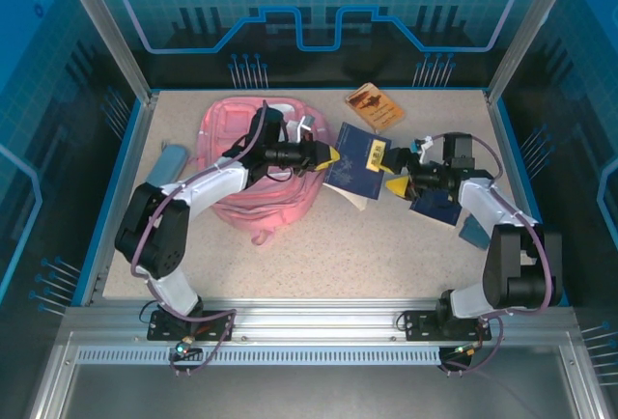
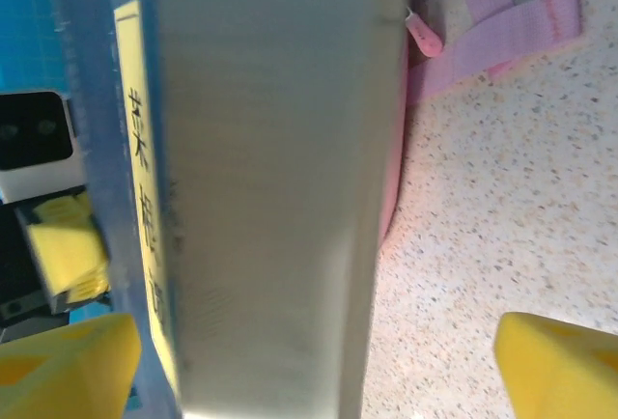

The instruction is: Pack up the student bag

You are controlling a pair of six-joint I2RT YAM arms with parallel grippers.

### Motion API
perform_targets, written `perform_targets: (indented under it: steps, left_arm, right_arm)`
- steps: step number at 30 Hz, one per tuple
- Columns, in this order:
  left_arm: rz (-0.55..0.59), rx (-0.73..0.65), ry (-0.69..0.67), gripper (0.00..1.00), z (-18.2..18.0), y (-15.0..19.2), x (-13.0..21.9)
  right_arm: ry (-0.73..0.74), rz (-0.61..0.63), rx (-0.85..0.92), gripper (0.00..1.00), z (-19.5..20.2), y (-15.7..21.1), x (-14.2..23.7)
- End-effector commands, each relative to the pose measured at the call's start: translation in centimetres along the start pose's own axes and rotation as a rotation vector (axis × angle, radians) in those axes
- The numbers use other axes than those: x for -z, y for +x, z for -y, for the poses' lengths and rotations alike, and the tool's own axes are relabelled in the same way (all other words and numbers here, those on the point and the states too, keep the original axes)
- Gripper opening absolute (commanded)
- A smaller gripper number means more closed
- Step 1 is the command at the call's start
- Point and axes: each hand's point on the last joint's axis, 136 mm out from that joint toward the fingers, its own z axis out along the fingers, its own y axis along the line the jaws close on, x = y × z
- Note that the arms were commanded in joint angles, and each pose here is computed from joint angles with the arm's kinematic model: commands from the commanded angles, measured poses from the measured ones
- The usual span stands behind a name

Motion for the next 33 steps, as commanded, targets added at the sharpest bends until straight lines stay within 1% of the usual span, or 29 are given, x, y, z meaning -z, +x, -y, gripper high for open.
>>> perform_targets:
  steps: [1,7,9,10,11,13,15,20,23,24,25,28,29,30,33]
  left_arm:
    - [0.038,-0.027,0.087,0.00,3.7,-0.6,1.4]
    - [0.059,-0.013,0.157,0.00,6.0,-1.0,2.1]
    - [0.070,-0.008,0.146,0.00,5.9,-1.2,2.3]
    - [0.079,-0.003,0.134,0.00,5.7,-1.3,2.4]
    - [0.090,0.003,0.124,0.00,5.5,-1.5,2.7]
    - [0.121,0.012,0.108,0.00,4.9,-1.9,3.4]
    - [0.139,0.017,0.102,0.00,4.6,-2.0,4.0]
    - [0.144,0.019,0.067,0.00,3.7,-1.3,4.6]
    - [0.150,0.026,0.054,0.01,3.4,-0.8,4.9]
    - [0.151,0.033,0.052,0.07,3.2,-0.6,5.0]
    - [0.154,0.037,0.052,0.15,3.3,-0.5,5.2]
    - [0.159,0.051,0.067,0.46,3.3,0.4,5.4]
    - [0.158,0.050,0.077,0.51,3.5,0.8,5.4]
    - [0.156,0.048,0.085,0.54,3.6,1.3,5.4]
    - [0.166,0.052,0.083,0.57,3.5,2.4,5.4]
  right_arm:
    - [-0.107,0.015,0.023,1.00,-3.3,-0.7,-0.9]
    - [-0.210,-0.038,0.040,0.99,-6.9,-0.2,-2.5]
    - [-0.239,-0.043,0.060,0.95,-7.9,0.0,-2.8]
    - [-0.252,-0.045,0.067,0.88,-8.3,0.1,-2.8]
    - [-0.268,-0.043,0.079,0.79,-8.7,0.2,-2.7]
    - [-0.291,-0.030,0.098,0.67,-9.3,0.4,-2.3]
    - [-0.300,-0.027,0.110,0.57,-9.7,0.7,-1.9]
    - [-0.301,-0.025,0.113,0.36,-10.4,1.4,-1.4]
    - [-0.304,-0.032,0.112,0.18,-11.0,1.8,-1.3]
    - [-0.304,-0.026,0.108,0.14,-11.1,1.8,-1.2]
    - [-0.306,-0.019,0.112,0.11,-11.4,1.8,-1.2]
    - [-0.300,0.016,0.104,0.06,-11.7,1.8,-1.4]
    - [-0.300,0.032,0.094,0.05,-11.8,1.6,-1.5]
    - [-0.308,0.051,0.088,0.05,-11.9,1.4,-1.5]
    - [-0.315,0.109,0.056,0.05,-12.1,0.7,-1.9]
